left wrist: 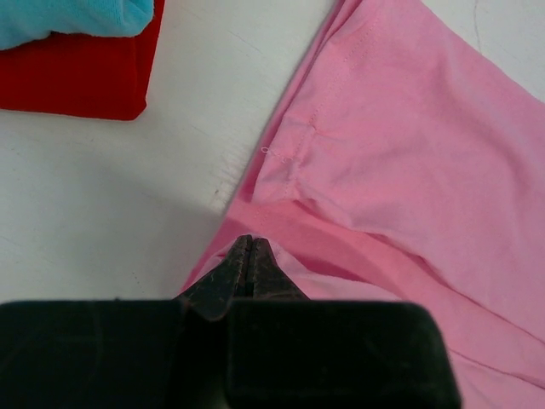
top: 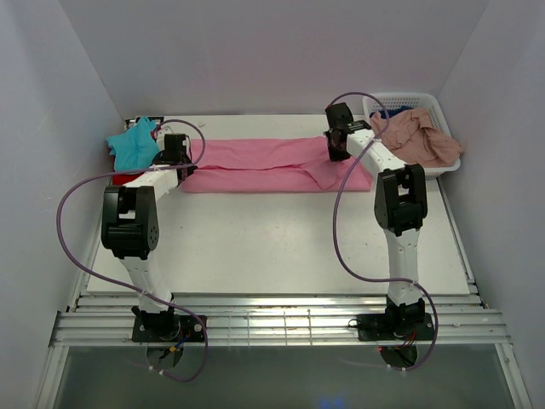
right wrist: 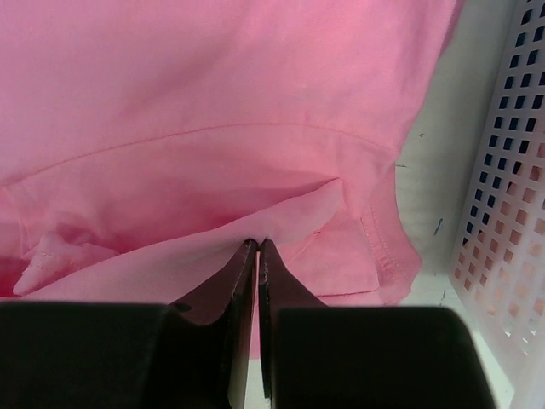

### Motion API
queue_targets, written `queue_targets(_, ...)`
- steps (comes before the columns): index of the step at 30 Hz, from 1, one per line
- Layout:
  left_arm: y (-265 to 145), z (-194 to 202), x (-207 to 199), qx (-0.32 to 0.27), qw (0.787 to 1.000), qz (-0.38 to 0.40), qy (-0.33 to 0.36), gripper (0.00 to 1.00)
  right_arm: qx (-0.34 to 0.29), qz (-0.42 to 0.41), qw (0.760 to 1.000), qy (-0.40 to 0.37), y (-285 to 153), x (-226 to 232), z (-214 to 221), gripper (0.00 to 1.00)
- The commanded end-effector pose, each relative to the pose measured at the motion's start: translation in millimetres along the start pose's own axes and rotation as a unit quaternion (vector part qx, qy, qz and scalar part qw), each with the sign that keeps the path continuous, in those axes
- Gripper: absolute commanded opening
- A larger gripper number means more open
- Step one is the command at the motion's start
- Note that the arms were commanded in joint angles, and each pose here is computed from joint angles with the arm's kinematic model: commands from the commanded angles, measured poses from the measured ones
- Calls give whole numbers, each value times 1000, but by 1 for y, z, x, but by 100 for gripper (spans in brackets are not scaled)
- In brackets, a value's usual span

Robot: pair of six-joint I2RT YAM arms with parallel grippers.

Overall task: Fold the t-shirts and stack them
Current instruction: Fold the tshirt

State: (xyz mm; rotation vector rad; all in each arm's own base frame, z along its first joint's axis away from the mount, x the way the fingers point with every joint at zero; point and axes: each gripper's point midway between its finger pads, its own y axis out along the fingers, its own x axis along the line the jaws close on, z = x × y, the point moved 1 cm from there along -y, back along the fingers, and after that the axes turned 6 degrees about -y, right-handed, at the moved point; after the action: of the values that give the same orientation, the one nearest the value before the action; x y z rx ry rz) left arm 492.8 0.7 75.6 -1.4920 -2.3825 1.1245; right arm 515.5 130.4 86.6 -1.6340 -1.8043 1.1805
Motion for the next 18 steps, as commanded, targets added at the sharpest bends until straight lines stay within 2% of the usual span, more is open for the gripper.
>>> queue_targets(1, -13, -30, -9, -33, 999, 17, -11, 0, -19, 2, 1000, 5, -4, -10, -16, 8)
queue_targets(18, 3, -29, -9, -27, 999, 18, -14, 0, -3, 3, 1000, 11, 16, -17, -10, 8)
